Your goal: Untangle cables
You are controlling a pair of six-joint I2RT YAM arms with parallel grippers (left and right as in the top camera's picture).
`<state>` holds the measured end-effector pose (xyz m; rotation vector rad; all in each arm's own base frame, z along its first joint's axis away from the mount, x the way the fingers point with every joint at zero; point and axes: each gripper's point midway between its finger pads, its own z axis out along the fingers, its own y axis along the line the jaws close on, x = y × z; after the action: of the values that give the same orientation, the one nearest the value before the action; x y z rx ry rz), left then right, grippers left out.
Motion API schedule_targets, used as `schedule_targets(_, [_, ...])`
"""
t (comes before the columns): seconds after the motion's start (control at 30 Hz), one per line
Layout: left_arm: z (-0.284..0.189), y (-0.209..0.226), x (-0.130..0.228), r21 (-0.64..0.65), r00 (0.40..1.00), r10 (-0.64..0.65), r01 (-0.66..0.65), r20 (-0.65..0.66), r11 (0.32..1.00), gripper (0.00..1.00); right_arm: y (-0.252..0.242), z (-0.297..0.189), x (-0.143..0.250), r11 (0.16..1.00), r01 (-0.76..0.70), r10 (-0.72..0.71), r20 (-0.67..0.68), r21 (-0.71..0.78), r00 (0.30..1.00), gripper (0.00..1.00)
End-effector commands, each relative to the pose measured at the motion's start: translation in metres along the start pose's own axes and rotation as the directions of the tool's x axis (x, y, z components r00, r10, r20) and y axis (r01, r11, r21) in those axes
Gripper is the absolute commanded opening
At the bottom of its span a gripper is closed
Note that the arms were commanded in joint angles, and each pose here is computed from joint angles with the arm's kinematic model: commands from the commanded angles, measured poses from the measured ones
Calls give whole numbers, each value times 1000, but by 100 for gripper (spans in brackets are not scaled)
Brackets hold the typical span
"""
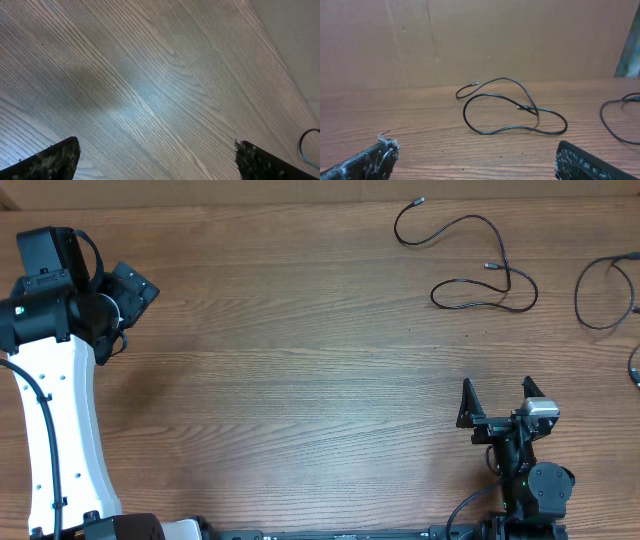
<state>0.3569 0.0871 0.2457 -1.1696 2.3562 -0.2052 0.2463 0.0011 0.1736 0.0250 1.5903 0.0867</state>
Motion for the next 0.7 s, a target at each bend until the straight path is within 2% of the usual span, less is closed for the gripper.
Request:
schedule_targets(0.0, [-10, -8, 9, 31, 999, 34, -33, -13, 999, 100, 0, 0, 2, 1000, 8, -8, 4, 2, 1000, 100])
schedule_targets(0.4, [-71, -21, 41, 120, 986, 136, -147, 96, 982, 100, 0, 0, 2, 1000, 8, -8, 4, 2, 1000, 100])
schedule_targets(0.67, [-96, -3, 73, 171, 970, 170, -200, 175, 965, 100, 0, 0, 2, 1000, 8, -8, 4, 2, 1000, 100])
